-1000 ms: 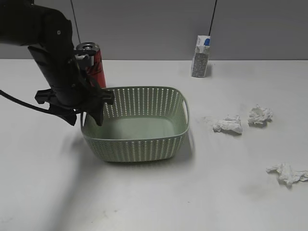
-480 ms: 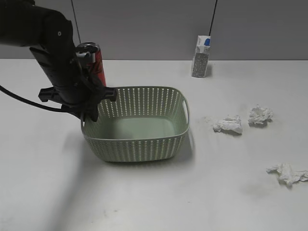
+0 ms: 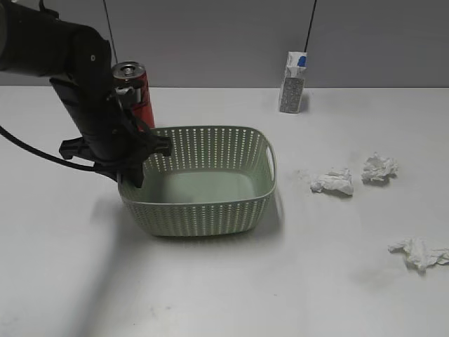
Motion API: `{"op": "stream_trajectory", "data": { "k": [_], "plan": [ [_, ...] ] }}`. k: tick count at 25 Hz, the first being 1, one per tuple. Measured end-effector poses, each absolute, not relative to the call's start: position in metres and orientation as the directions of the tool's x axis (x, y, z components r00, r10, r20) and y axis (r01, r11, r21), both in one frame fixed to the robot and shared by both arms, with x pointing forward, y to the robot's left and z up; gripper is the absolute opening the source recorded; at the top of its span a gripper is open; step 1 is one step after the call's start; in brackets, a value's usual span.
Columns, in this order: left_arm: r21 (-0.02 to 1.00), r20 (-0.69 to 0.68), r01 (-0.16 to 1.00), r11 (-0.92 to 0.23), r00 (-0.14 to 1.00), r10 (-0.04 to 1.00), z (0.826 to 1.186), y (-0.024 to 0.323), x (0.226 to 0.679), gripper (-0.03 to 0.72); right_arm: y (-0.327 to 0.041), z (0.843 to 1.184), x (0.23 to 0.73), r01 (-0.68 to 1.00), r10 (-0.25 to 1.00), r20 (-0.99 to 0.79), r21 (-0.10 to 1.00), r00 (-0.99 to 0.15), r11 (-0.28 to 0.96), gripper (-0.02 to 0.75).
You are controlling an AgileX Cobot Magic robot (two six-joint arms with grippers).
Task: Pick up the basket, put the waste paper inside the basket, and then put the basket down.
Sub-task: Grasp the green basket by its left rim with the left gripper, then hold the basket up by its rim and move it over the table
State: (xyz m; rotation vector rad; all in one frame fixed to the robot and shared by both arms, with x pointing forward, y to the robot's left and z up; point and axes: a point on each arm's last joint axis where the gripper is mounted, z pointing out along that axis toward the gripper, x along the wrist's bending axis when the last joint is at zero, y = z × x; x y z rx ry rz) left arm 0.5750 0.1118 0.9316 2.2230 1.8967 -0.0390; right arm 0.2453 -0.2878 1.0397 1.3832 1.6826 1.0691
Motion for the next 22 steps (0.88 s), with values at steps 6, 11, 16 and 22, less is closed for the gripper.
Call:
{"op": "stream_trajectory", "data": {
  "k": [6,11,16,22],
  "plan": [
    [0.163,-0.16,0.978,-0.128,0.154,0.975,0.937,0.119,0.578,0.0,-0.288,1.04,0.245,0.404,0.983,-0.012,0.91,-0.184,0.087,0.585],
    [0.243,-0.118,0.955,-0.168,0.201,0.972,0.965,0.126,0.576,0.0,-0.287,1.04,0.253,0.447,0.982,0.006,0.891,-0.188,0.08,0.585],
    [0.32,-0.079,0.926,-0.201,0.237,0.968,0.993,0.133,0.572,0.0,-0.28,1.054,0.281,0.515,0.972,0.064,0.855,-0.224,0.063,0.585],
    [0.312,-0.077,0.928,-0.202,0.237,0.969,0.995,0.134,0.571,0.0,-0.273,1.062,0.349,0.671,0.965,0.141,0.74,-0.223,0.047,0.585]
  ]
}}
